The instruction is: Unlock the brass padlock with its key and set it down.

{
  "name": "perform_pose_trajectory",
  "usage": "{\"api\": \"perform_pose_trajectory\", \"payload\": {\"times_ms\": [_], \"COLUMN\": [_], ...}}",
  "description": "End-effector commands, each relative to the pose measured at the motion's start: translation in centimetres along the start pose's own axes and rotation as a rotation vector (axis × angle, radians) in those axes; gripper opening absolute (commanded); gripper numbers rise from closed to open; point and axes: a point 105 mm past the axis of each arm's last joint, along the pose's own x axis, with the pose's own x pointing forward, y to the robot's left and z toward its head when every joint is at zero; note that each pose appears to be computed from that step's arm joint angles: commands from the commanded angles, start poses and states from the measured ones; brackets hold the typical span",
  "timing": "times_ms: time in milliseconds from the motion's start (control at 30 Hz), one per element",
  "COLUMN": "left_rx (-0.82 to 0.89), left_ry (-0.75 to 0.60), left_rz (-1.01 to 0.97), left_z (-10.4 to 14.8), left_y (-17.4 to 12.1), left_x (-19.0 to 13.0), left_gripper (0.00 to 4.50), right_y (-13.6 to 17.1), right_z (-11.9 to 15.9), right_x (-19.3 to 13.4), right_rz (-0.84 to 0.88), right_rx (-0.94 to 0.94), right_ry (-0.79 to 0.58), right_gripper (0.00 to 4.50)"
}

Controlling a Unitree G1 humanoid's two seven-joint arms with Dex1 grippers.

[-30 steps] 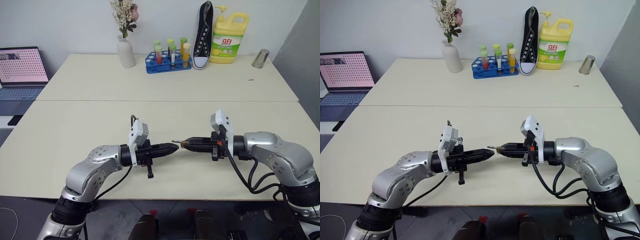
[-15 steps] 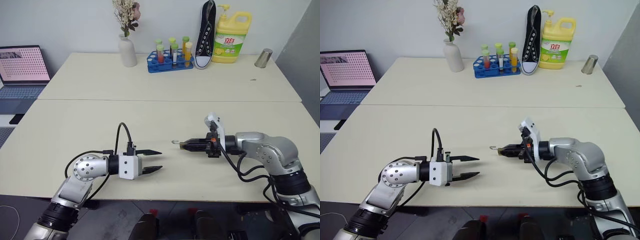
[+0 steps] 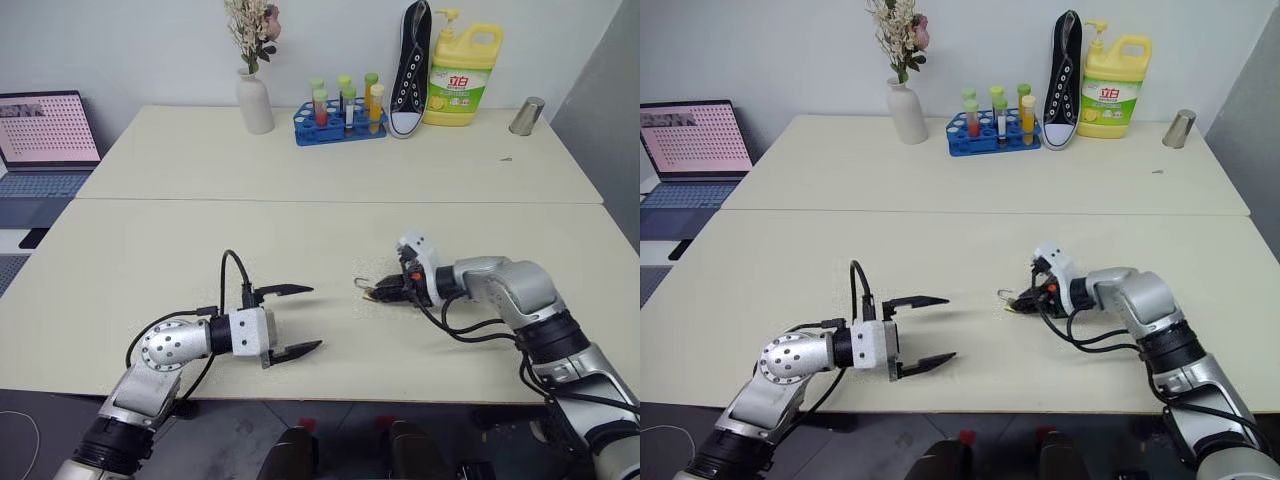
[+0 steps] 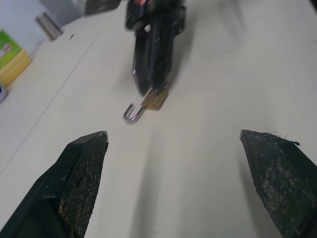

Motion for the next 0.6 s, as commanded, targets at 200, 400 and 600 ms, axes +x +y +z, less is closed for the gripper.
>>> {"api": "perform_pose_trajectory", "payload": {"times_ms": [200, 400, 600], "left_rx": [-0.173, -0.146, -0.148], "left_ry": [0.063, 0.098, 0.083], "left_rz": [0.103, 0.022, -0.014], "left_z": [0.8, 1.5, 1.8], "left_y": [3.3, 3.1, 3.3], "left_x": [-0.6, -1.0, -0.9], "left_gripper": [4.5, 4.5, 4.5], "right_y": [1.7, 5.2, 6.3], "right_z": [1.9, 1.3, 0.9], "right_x": [-5.4, -7.9, -8.4], "right_rz": [-0.061, -0.034, -0.053], "right_rx": [-0.291, -0.429, -0.459], "right_ry": [-0.124, -0.15, -0.151], "right_gripper": [4.45, 4.45, 4.45]}}
